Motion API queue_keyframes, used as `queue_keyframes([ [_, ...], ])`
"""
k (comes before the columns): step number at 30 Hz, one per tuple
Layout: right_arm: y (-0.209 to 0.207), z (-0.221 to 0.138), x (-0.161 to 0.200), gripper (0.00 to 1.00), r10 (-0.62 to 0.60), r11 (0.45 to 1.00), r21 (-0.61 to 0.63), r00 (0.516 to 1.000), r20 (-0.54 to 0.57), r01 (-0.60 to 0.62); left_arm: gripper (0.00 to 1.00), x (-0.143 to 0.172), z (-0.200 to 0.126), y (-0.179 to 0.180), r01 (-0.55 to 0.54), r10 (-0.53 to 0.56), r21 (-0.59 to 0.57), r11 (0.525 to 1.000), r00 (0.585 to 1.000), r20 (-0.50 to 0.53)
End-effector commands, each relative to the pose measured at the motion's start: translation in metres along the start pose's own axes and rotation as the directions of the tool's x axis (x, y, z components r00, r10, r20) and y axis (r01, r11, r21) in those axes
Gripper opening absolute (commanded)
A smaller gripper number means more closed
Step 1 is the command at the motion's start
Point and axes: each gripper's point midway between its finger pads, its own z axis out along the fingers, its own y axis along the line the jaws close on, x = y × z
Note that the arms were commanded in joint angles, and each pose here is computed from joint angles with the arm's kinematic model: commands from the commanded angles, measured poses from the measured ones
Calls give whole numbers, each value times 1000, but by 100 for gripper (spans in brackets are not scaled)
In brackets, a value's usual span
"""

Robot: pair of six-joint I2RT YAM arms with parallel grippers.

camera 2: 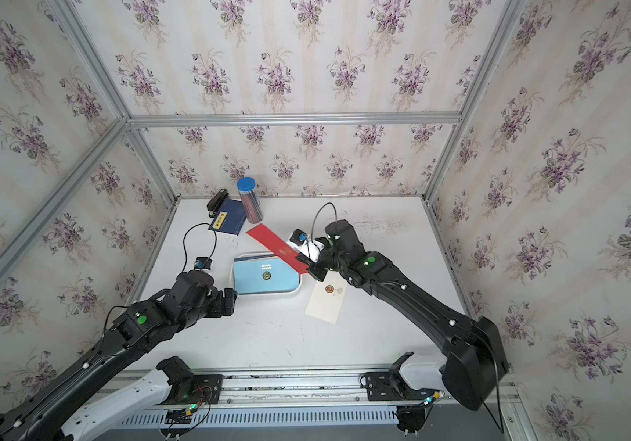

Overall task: Put the sealed envelopes into the storage box
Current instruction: Place the envelope in the storage box.

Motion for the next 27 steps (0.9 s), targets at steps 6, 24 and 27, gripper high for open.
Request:
queue_keyframes([
  [6,-1,41,24,0,-291,953,-184,904,-314,242,96,2,-11,21,40,-37,-55,998,998,49],
  [24,31,99,47,0,-399,883,-396,849,-346,253,98,0,-14,20,45,-43,-24,999,995,90],
  [27,31,105,53,0,-401,882,-400,842,-361,249,98,0,-13,20,44,-42,-25,999,995,87],
])
